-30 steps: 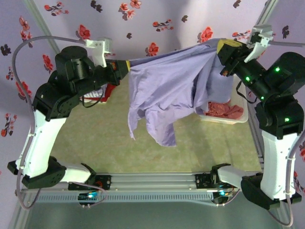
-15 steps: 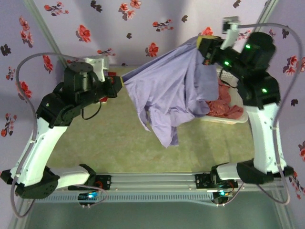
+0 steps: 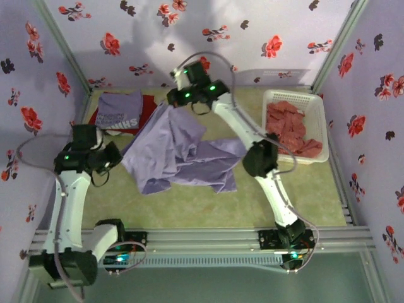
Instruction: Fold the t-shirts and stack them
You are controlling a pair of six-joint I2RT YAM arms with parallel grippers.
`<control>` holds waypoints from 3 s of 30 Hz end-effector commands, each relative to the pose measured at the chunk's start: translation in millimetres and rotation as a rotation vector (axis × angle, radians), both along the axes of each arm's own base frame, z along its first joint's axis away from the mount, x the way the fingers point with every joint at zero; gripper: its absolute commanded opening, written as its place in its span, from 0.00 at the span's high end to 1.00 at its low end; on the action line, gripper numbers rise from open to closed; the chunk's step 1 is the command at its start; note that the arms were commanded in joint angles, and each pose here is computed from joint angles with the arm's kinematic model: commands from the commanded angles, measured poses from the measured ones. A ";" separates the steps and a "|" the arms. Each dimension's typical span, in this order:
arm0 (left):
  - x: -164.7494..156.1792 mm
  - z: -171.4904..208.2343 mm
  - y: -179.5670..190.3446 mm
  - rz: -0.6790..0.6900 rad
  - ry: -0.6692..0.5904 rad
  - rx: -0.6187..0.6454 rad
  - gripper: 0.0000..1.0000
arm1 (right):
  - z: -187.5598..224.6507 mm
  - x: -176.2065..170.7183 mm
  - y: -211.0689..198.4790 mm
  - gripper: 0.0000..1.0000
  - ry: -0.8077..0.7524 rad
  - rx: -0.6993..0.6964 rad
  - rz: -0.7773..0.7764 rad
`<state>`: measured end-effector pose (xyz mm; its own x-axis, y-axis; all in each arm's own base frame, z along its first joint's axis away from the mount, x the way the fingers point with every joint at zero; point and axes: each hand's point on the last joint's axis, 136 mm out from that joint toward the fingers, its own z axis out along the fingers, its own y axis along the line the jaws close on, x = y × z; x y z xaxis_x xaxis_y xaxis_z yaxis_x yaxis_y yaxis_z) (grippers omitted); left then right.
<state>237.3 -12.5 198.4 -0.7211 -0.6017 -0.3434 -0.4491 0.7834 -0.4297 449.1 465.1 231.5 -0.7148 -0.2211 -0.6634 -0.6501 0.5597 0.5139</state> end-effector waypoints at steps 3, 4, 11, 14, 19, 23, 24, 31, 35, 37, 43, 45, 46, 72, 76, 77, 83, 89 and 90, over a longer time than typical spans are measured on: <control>-26.0 -8.5 18.2 0.070 0.031 -0.096 1.00 | 23.1 -33.6 49.7 0.49 0.067 0.141 0.072; -28.1 -13.5 26.3 0.094 0.043 -0.095 1.00 | 21.7 -34.3 49.4 0.47 0.076 0.132 0.056; -25.0 -25.4 59.0 0.193 0.049 -0.122 1.00 | 27.6 -23.3 -15.9 0.38 0.056 -0.064 -0.137; -17.9 -21.4 66.6 0.228 0.031 -0.128 0.93 | 14.6 -20.8 -56.6 0.37 0.079 -0.168 -0.234; -12.1 2.5 69.3 0.260 -0.068 -0.108 0.28 | -34.0 -33.0 -109.8 0.36 0.193 -0.275 -0.347; -12.0 15.6 66.2 0.228 -0.089 -0.035 0.27 | -68.8 -55.1 -132.2 0.36 0.268 -0.353 -0.361; -8.1 16.8 63.0 0.211 -0.093 -0.031 0.27 | -78.3 -62.4 -136.8 0.36 0.292 -0.374 -0.362; 52.5 25.4 8.5 0.029 -0.144 -0.014 0.28 | -137.9 -104.8 -145.4 0.38 0.461 -0.382 -0.369; 91.5 16.8 -39.2 -0.097 -0.137 0.001 0.28 | -169.1 -130.9 -151.5 0.39 0.552 -0.412 -0.356; 106.7 9.8 -58.2 -0.149 -0.129 0.038 0.29 | -178.0 -145.2 -152.0 0.39 0.579 -0.423 -0.348; 147.7 -28.1 -110.3 -0.303 -0.020 0.114 0.35 | -183.5 -188.8 -150.9 0.39 0.599 -0.453 -0.338; 159.9 -36.9 -123.2 -0.347 0.010 0.169 0.38 | -175.3 -193.0 -154.5 0.39 0.585 -0.436 -0.363; 166.1 -45.2 -129.6 -0.367 0.031 0.200 0.39 | -167.8 -192.2 -158.1 0.39 0.565 -0.424 -0.383; 228.6 -182.0 -200.8 -0.610 0.321 0.575 0.62 | -89.6 -160.6 -258.3 0.36 0.430 -0.368 -0.582; 223.6 -188.8 -217.0 -0.615 0.323 0.487 0.80 | -87.5 -158.0 -255.8 0.36 0.420 -0.362 -0.569; 223.2 -188.6 -215.7 -0.608 0.325 0.489 0.85 | -87.2 -156.9 -254.8 0.36 0.419 -0.361 -0.566; 221.2 -143.9 -204.2 -0.541 0.255 0.474 1.00 | -90.7 -147.4 -238.9 0.37 0.438 -0.331 -0.534; 191.8 -51.8 -190.3 -0.432 0.104 0.358 1.00 | -114.1 -134.0 -240.8 0.35 0.432 -0.361 -0.581; 185.9 -45.8 -185.2 -0.418 0.092 0.348 1.00 | -116.3 -132.8 -241.9 0.35 0.441 -0.368 -0.595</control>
